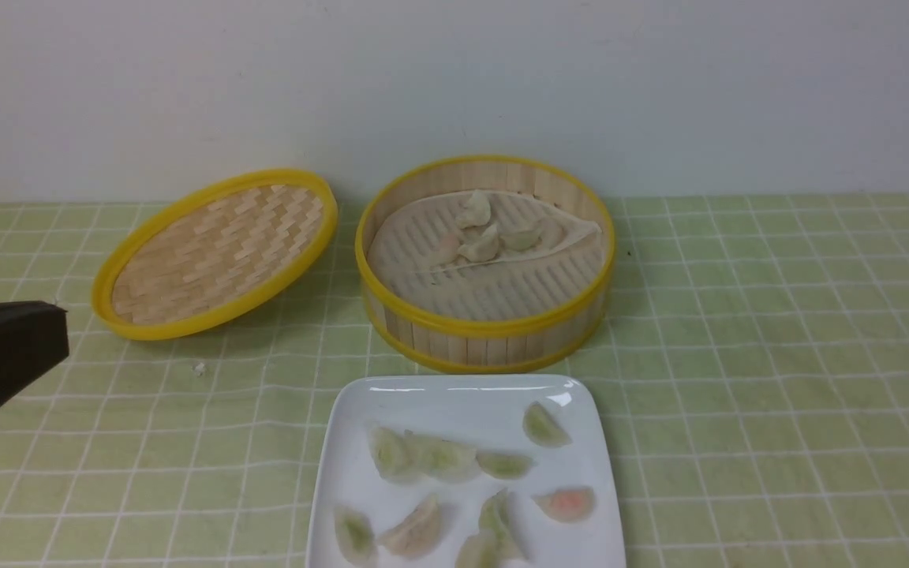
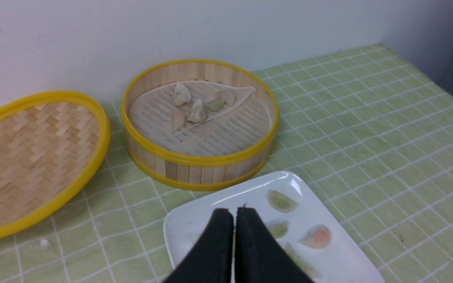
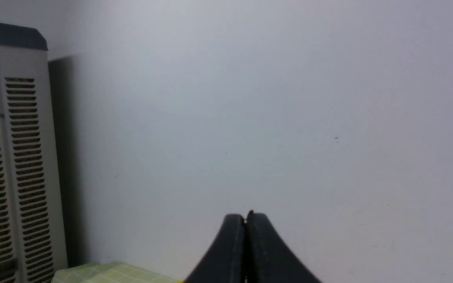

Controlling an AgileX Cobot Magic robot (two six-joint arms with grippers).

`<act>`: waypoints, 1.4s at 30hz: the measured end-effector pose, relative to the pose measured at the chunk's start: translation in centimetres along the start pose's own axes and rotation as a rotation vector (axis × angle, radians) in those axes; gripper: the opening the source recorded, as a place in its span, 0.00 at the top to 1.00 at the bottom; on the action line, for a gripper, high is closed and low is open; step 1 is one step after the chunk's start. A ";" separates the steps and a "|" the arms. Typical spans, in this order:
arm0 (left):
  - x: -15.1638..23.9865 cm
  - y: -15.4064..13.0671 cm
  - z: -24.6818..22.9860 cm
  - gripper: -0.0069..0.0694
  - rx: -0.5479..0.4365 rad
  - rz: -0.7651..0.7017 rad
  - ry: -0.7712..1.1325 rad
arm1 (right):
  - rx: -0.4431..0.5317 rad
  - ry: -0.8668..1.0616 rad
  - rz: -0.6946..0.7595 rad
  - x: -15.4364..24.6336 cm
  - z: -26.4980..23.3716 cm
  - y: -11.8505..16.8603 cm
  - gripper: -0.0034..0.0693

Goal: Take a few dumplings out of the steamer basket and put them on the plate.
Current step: Use the right arm to put the dumpling into the plate

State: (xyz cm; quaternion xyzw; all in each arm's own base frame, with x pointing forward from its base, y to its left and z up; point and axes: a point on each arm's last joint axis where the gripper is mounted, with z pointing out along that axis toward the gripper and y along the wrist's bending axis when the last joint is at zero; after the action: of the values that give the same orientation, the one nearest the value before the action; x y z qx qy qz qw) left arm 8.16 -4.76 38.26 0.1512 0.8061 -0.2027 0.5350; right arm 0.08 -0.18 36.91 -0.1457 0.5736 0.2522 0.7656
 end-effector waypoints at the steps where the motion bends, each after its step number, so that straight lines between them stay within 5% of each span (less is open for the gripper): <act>1: 0.0 0.0 0.0 0.92 0.000 0.000 0.000 | 0.000 0.000 0.000 0.0 0.0 0.0 0.97; 29: 0.2 0.0 0.0 0.92 0.002 0.002 0.017 | 0.000 0.001 -0.001 0.0 0.0 0.0 0.97; 37: 1.4 0.7 -1.2 0.92 -0.079 0.096 -0.058 | 0.000 0.001 -0.001 0.0 0.0 0.0 0.97; 42: 5.8 2.0 -1.2 0.92 -0.185 0.130 -0.205 | 0.000 0.001 -0.001 0.0 0.0 0.0 0.97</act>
State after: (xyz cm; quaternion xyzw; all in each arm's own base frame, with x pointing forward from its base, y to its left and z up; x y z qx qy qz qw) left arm 5.92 -2.23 32.99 0.1318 0.7510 -0.1068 0.6382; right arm 0.10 -0.18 36.89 -0.1461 0.5738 0.2517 0.7655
